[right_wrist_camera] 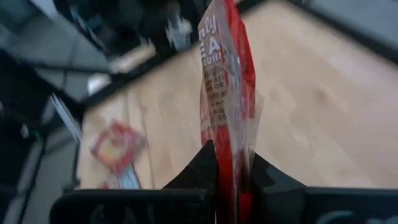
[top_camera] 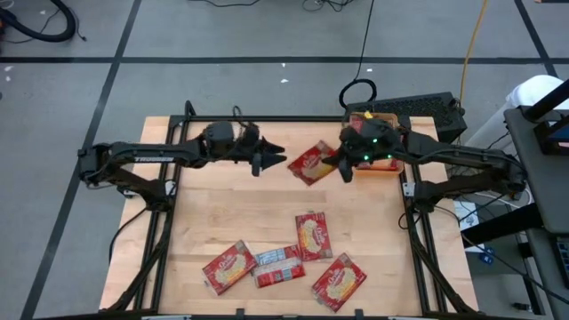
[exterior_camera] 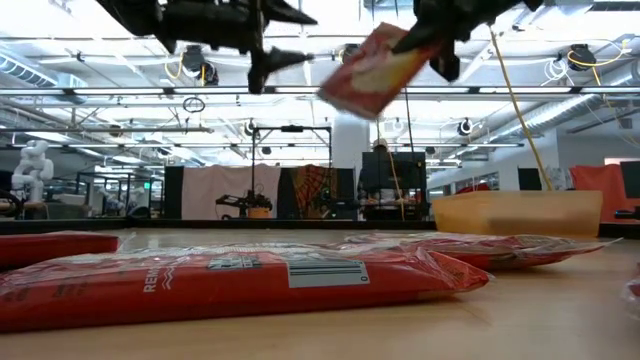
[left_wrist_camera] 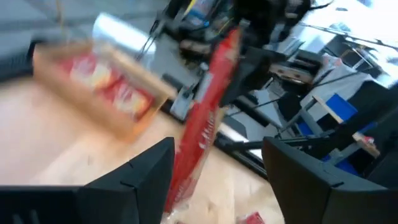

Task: Sort popcorn bags into baskets
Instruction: Put the red popcorn bag into the orange bin

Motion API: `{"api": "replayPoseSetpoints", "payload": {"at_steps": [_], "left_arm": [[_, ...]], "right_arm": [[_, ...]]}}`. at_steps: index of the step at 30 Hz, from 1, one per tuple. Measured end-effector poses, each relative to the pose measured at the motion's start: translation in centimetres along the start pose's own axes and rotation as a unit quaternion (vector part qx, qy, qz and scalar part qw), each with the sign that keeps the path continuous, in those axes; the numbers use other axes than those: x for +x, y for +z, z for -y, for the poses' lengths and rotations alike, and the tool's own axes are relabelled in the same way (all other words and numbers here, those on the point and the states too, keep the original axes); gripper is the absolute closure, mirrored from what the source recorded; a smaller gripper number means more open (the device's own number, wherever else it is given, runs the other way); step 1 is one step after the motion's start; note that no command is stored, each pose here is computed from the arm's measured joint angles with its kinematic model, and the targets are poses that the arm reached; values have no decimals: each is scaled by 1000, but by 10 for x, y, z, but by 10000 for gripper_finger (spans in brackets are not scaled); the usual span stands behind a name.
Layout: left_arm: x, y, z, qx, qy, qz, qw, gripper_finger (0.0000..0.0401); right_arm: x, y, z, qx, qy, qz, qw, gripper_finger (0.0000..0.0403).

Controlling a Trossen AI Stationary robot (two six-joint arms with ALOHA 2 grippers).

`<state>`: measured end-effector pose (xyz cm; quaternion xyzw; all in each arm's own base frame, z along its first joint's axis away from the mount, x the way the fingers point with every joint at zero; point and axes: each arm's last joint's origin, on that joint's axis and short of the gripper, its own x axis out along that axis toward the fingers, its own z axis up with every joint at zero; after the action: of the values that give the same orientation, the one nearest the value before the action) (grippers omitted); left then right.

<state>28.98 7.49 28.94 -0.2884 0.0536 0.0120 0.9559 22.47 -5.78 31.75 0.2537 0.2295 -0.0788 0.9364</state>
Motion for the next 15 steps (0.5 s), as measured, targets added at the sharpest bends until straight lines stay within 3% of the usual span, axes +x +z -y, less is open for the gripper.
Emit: {"api": "replayPoseSetpoints", "payload": {"at_steps": [6, 15], "left_arm": [[-19, 16, 14, 65, 2, 48, 997, 135], [-38, 35, 19, 95, 21, 110, 989, 117]], "right_arm": [[-13, 22, -6, 2, 39, 115, 993, 388], [-12, 48, -14, 3, 89, 247, 965, 389]]}}
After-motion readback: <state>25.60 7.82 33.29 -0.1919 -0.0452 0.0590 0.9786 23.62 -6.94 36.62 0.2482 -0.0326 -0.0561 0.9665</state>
